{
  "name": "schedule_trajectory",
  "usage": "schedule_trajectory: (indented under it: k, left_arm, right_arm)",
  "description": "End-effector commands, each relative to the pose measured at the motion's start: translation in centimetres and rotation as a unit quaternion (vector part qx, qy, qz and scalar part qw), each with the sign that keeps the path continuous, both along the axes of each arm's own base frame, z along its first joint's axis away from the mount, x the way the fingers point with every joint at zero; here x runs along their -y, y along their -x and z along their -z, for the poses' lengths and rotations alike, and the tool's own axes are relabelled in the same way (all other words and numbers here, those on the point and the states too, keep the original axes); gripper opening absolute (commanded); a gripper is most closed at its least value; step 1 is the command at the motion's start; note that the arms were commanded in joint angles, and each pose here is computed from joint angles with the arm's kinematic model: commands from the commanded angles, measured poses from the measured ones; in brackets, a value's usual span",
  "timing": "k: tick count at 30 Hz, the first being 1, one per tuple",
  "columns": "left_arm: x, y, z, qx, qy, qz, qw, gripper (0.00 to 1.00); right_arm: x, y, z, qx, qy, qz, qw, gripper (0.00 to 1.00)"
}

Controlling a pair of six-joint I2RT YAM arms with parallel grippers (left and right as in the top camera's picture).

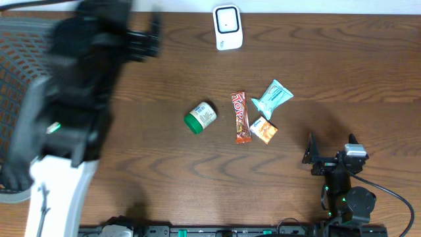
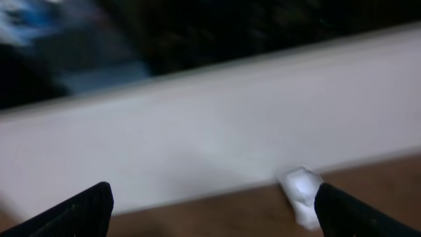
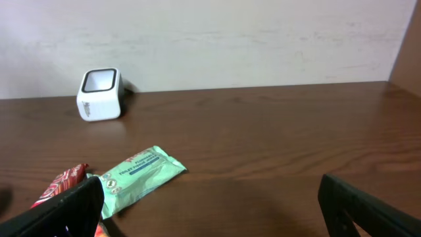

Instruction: Scan the item barcode

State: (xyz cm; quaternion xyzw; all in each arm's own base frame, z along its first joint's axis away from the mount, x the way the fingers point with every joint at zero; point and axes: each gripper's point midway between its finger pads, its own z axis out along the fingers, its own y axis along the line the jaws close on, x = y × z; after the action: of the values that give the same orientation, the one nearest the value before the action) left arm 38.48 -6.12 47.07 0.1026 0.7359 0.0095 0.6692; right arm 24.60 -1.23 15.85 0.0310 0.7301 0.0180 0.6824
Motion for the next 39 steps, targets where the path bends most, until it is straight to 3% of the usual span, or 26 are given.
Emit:
schedule_trajectory:
  k: [1,7,16,28,39]
  left_arm:
    - [-4.9,2.3,-3.4,0.053,-0.024,-0.062,0.996,0.98]
    - [-9.7,5.1,-3.8,0.046,-0.028,-0.130,0.990,0.98]
    - [-10.5,6.3,-0.2,-0.030,-0.044,-0.140,0.989,0.98]
    - [-9.8,12.6,-4.6,0.051,-0.040,-0.141,0.988,0.98]
    - [-8.8,22.3,-8.0,0.143,-0.034,-0.144,0.979,0.98]
  right_arm:
    - [-0.2,0.0,0.0,0.001,-0.006,-0.004,1.000,0.99]
    - [-0.2,0.0,0.0,0.001,-0.006,-0.004,1.000,0.99]
    - [-0.2,0.0,0.0,0.001,-0.006,-0.004,1.000,0.99]
    - [-0.2,0.0,0.0,0.001,-0.006,-0.004,1.000,0.99]
    - [-0.2,0.0,0.0,0.001,-0.006,-0.004,1.000,0.99]
